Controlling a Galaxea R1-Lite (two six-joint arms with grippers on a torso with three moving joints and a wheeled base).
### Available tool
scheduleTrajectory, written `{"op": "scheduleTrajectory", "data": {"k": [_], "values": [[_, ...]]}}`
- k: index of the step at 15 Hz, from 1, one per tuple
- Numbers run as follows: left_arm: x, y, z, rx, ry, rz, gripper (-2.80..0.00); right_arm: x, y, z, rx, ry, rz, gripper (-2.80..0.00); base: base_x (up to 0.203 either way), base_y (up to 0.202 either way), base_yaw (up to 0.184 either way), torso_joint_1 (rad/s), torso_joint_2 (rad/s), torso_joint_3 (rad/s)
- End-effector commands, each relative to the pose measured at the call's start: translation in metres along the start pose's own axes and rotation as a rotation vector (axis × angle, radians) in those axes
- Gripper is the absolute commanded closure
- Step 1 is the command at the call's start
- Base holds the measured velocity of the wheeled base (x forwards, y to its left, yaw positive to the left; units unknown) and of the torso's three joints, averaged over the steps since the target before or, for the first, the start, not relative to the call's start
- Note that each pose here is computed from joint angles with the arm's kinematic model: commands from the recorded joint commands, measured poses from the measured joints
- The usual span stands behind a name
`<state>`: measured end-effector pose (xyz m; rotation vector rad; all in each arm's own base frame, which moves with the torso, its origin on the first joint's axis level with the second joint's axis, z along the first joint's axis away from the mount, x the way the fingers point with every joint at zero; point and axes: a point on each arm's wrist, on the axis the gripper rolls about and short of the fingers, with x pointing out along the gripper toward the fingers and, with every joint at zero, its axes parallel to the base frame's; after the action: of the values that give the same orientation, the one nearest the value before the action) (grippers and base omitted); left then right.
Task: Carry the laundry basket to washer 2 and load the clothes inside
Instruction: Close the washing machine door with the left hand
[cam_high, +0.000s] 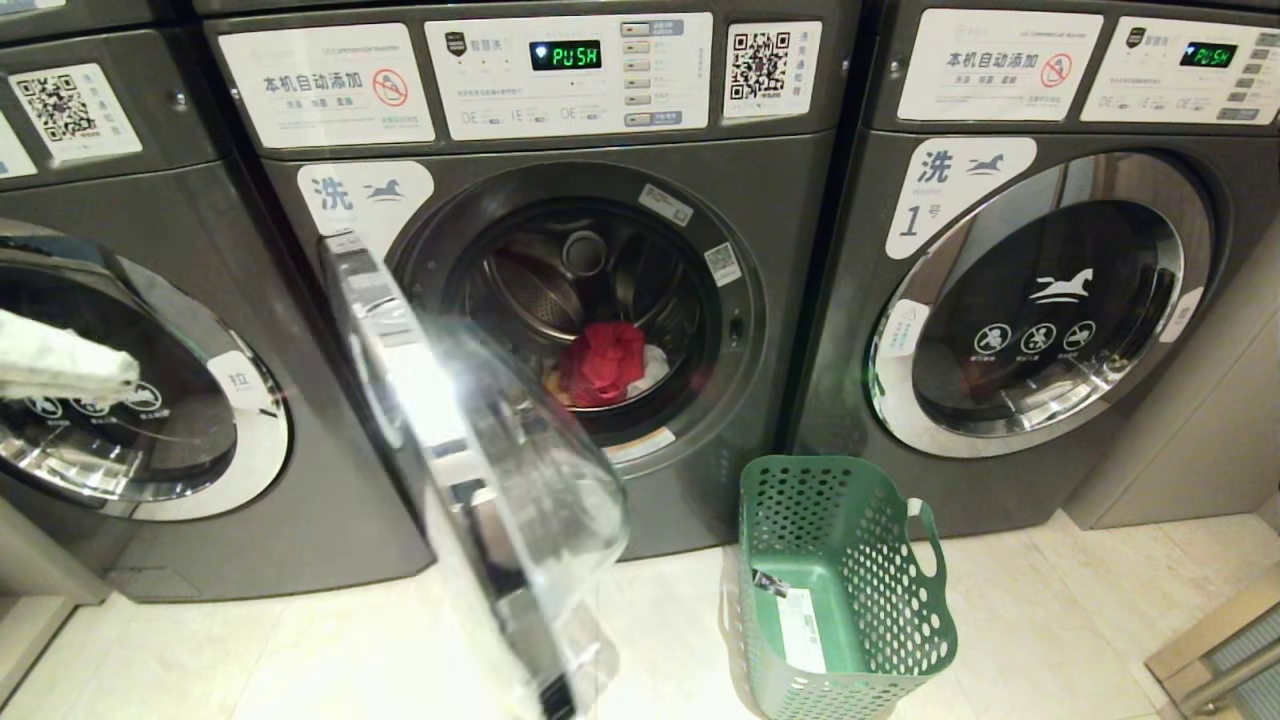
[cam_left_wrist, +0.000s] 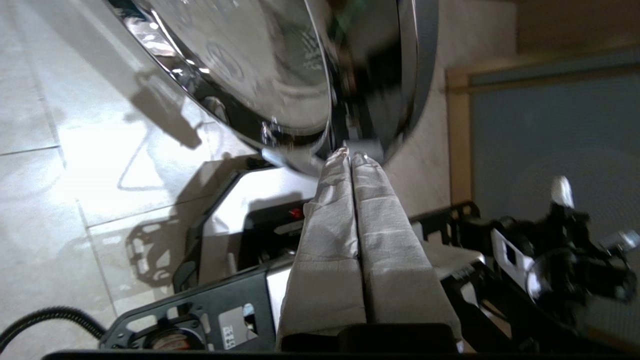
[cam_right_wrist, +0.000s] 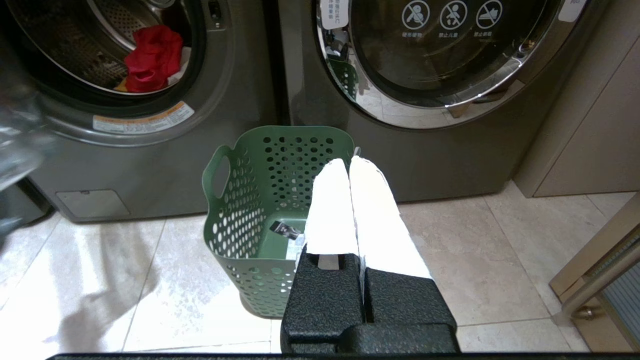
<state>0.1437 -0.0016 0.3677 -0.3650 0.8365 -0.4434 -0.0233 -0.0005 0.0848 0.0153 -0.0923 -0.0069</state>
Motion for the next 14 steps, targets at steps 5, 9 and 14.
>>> {"op": "scheduleTrajectory", "data": {"k": [5,9,14], "values": [[0.026,0.003,0.019,0.185,-0.264,0.055,0.00,0.001,0.001,0.004,-0.147,0.041,0.037,0.00,0.000,0.000,0.000,0.000,0.00,0.000],[0.025,0.006,0.001,0.244,-0.432,0.136,0.00,0.042,0.004,0.117,-0.112,0.097,0.089,0.00,0.000,0.000,0.000,0.000,0.00,0.000],[-0.004,0.002,-0.049,0.234,-0.533,0.255,0.00,0.247,0.030,0.139,-0.119,0.411,0.366,0.00,0.000,0.000,0.000,0.000,0.00,0.000]]}}
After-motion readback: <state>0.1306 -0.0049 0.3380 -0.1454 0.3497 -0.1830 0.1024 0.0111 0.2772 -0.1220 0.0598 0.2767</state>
